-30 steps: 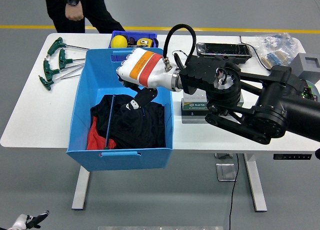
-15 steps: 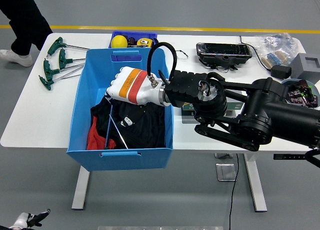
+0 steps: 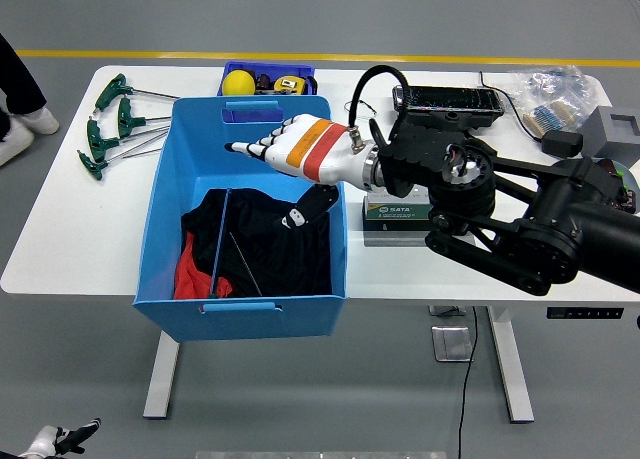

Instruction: Lift tool from toolbox,place it in box,lift tool from toolbox,place it in box

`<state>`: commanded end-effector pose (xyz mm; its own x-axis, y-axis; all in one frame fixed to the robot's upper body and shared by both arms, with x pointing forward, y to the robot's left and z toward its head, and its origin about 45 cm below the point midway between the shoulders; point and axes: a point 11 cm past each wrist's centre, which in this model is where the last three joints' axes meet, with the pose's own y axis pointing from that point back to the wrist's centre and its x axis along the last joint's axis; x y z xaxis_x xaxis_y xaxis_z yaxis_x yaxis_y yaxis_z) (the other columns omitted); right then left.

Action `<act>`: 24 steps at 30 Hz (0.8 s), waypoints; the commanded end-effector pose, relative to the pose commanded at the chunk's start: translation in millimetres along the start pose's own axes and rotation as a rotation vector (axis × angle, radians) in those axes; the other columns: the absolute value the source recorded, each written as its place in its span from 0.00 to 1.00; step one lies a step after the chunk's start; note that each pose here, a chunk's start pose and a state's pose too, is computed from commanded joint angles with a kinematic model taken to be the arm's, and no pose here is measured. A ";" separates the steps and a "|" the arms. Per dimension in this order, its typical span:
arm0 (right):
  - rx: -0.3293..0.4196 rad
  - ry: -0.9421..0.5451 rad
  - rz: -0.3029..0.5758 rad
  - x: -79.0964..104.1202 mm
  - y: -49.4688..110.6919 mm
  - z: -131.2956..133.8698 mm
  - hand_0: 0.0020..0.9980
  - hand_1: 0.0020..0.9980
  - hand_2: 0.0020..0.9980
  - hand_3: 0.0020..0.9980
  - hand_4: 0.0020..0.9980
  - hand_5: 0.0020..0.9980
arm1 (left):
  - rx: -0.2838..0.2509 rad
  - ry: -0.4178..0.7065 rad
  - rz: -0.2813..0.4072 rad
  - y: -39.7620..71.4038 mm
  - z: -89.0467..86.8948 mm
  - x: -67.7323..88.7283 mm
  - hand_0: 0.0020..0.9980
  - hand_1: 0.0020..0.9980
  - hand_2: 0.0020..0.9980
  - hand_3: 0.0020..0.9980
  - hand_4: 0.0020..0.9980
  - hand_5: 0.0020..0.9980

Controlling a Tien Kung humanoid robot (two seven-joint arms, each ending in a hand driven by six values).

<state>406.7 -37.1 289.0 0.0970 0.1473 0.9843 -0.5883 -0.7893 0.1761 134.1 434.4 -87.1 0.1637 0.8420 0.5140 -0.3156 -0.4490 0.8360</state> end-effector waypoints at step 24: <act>-0.486 -0.703 0.322 -25.2 168.4 184.2 0.76 0.76 0.82 0.85 0.95 0.62 | 0.003 -0.008 -0.003 0.9 -2.8 -5.1 0.63 0.53 0.66 0.69 0.74 0.71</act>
<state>453.0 -283.5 295.7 0.2424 -0.5591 0.7928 -0.9297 -0.3676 0.0250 130.4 430.5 -89.5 0.1722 0.8408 0.5132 -0.3123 -0.4475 0.8380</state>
